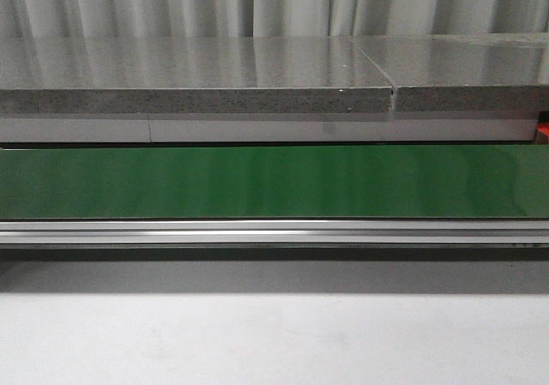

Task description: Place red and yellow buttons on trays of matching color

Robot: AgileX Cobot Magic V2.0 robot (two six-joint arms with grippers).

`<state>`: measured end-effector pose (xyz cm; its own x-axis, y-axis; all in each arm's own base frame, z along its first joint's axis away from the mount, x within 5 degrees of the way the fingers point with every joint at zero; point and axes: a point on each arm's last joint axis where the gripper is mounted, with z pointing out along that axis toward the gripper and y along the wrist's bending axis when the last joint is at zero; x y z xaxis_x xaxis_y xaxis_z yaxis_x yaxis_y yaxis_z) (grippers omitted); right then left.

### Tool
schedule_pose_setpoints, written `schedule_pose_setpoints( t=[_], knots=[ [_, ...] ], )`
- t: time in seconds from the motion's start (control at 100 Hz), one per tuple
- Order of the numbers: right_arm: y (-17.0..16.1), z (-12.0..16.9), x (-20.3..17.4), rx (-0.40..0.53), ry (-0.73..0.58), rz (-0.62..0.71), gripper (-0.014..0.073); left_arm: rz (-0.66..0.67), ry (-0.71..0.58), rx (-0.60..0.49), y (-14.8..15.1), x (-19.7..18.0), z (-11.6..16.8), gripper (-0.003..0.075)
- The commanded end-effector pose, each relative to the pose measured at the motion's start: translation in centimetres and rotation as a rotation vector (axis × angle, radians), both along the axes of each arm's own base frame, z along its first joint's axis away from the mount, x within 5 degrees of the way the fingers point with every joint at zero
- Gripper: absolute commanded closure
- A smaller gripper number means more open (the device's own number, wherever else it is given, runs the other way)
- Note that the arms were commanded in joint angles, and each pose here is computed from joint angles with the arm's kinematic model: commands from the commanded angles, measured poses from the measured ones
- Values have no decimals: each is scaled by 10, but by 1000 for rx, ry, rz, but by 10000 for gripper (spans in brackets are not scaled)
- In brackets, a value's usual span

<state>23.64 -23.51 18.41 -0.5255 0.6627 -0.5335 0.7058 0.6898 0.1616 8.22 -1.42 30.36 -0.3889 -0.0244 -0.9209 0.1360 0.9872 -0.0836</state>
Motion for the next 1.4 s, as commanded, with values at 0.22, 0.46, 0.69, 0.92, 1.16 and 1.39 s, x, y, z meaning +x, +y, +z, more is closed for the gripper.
schedule_pose_setpoints(
  t=[0.22,0.46,0.69,0.92,1.16,1.39],
  knots=[
    [-5,24,3,-64,-93,-46,17,-16,-79,-20,-2,3,13,739],
    [7,42,9,-104,-141,-16,-1,-16,-79,-20,-2,3,13,739],
    [35,89,11,-208,-257,46,1,-16,-79,-20,-2,3,13,739],
    [82,135,12,-303,-379,187,1,-16,-79,-20,-2,3,13,739],
    [138,167,9,-360,-466,398,1,-16,-79,-20,-2,3,13,739],
    [186,187,-4,-422,-515,636,1,-16,-79,-20,-2,3,13,739]
  ],
)
